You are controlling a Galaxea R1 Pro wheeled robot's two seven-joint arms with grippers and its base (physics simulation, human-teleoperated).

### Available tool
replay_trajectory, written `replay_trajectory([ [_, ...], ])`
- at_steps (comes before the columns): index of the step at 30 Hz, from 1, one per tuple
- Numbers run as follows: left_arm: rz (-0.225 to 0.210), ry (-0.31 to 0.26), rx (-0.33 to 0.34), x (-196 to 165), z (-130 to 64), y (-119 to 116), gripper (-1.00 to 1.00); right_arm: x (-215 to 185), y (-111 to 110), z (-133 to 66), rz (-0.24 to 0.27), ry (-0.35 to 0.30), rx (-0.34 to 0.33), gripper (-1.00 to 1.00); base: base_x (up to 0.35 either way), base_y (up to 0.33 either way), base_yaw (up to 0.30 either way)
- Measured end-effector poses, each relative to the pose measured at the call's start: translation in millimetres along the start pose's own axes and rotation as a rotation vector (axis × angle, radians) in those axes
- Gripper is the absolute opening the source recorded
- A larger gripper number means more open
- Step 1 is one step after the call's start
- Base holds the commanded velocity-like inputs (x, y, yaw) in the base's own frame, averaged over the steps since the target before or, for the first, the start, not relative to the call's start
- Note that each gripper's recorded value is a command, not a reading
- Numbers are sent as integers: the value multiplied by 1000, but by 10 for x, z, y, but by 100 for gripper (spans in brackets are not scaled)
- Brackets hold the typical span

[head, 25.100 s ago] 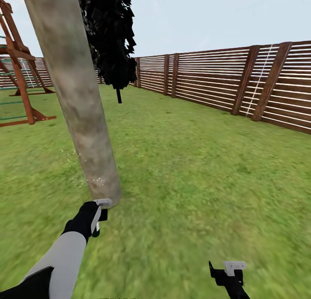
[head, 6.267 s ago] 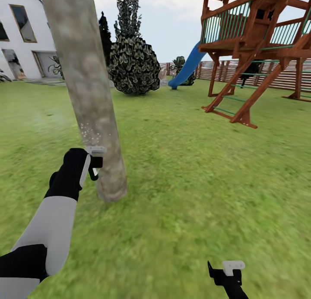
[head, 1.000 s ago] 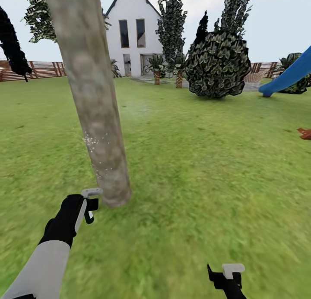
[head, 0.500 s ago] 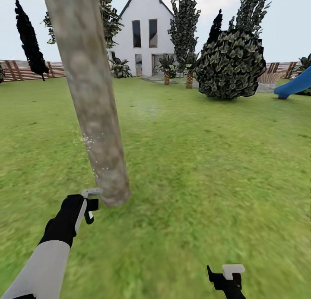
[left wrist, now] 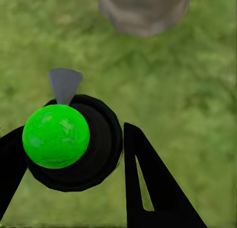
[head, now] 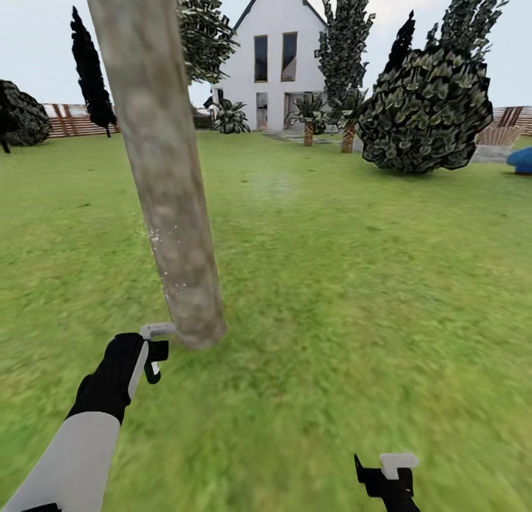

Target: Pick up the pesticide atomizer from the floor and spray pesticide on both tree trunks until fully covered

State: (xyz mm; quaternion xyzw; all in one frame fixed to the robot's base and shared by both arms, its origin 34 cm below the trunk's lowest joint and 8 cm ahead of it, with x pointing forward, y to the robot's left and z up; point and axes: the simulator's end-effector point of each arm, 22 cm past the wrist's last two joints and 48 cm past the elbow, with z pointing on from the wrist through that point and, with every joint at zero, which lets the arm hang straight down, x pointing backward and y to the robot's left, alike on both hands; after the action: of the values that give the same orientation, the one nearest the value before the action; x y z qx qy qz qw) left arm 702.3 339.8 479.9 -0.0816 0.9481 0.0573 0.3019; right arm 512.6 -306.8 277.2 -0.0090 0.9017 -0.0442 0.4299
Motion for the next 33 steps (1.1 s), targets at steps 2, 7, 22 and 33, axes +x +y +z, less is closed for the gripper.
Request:
replay_trajectory([
  [2,-1,1,4,5,2,-19,-100,0,-1,0,0,0,0,100,0,-273,278],
  [7,-6,-76,18,-68,100,-61,-100,-5,-4,2,1,-1,1,100,0,-138,233],
  [22,-22,-90,91,-892,-265,-491,-100,-6,-20,1,-1,-1,3,100,0,-1,9],
  [33,25,-111,100,-1048,-383,-691,-100,-9,-36,3,-2,-2,5,100,113,-65,0],
])
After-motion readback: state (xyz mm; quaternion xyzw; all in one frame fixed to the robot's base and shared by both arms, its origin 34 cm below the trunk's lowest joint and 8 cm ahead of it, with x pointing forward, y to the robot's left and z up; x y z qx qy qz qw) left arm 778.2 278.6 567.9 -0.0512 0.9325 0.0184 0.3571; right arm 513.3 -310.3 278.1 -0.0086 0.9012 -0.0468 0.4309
